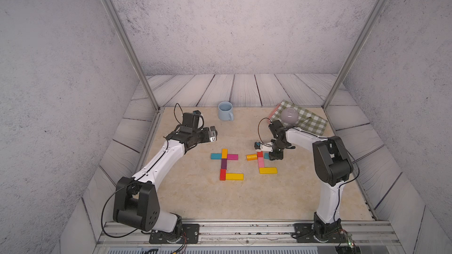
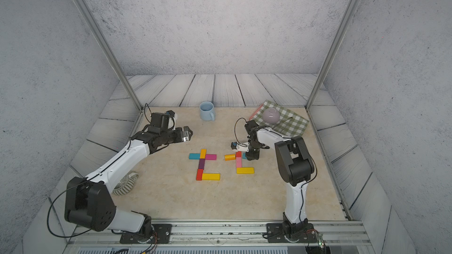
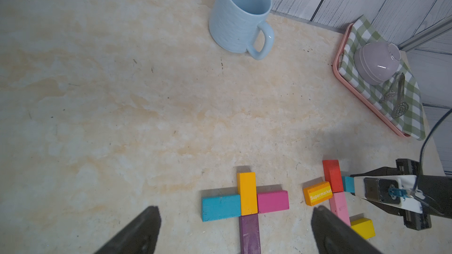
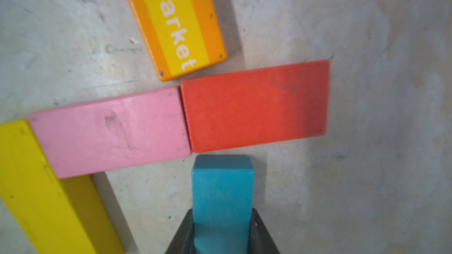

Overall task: Assemble the letter t with building blocks
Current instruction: Adjust the building block at the center of the board.

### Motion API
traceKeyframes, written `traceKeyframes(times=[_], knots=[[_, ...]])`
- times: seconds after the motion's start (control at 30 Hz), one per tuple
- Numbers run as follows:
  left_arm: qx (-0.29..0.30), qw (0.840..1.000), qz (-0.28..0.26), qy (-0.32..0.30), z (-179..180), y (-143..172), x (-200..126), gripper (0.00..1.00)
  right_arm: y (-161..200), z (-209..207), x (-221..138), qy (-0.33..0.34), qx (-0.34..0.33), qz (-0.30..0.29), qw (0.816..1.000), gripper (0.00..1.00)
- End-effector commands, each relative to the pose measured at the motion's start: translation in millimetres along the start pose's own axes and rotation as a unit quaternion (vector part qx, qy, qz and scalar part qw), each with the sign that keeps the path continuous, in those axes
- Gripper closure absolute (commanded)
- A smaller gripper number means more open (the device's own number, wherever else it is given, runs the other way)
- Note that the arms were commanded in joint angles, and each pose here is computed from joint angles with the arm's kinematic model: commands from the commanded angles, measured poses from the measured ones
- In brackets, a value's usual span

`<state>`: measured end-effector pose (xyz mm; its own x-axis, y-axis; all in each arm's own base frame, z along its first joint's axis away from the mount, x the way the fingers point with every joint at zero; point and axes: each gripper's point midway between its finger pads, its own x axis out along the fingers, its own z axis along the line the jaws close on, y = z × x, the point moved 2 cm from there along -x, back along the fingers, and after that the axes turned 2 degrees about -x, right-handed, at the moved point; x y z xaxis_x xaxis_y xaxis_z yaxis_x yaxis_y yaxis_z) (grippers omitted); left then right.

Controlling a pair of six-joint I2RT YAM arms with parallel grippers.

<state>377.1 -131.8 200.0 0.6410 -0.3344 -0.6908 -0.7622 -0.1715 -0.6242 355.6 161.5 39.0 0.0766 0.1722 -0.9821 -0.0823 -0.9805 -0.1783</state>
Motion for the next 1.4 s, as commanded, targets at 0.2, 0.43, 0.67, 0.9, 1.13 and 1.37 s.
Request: traceKeyframes(times=[0.2, 0.43, 0.67, 0.9, 1.13, 1.37], knots=[[-0.004, 1.0, 0.002, -0.007, 5, 1, 3, 0.01, -2, 13, 22, -0.029, -0.025, -0.003, 0.999, 0.96], [-0.003, 1.0, 0.001, -0.009, 6, 1, 3, 0.01, -3, 18, 23, -0.037, -0.035, -0.004, 0.999, 0.96], [-0.004, 1.0, 0.001, -0.01, 6, 1, 3, 0.01, 1, 23, 25, -0.037, -0.049, 0.0, 0.998, 0.94], [-0.003, 1.0, -0.001, -0.01, 6, 0, 2, 0.01, 3, 17, 26, -0.025, -0.044, 0.011, 0.999, 0.83], [-0.003, 1.0, -0.001, -0.011, 7, 0, 2, 0.01, 7, 12, 25, -0.009, -0.035, 0.028, 0.999, 0.59], [-0.003, 1.0, -0.001, -0.012, 7, 1, 2, 0.01, 8, 6, 17, 0.004, -0.031, 0.035, 0.999, 0.45]])
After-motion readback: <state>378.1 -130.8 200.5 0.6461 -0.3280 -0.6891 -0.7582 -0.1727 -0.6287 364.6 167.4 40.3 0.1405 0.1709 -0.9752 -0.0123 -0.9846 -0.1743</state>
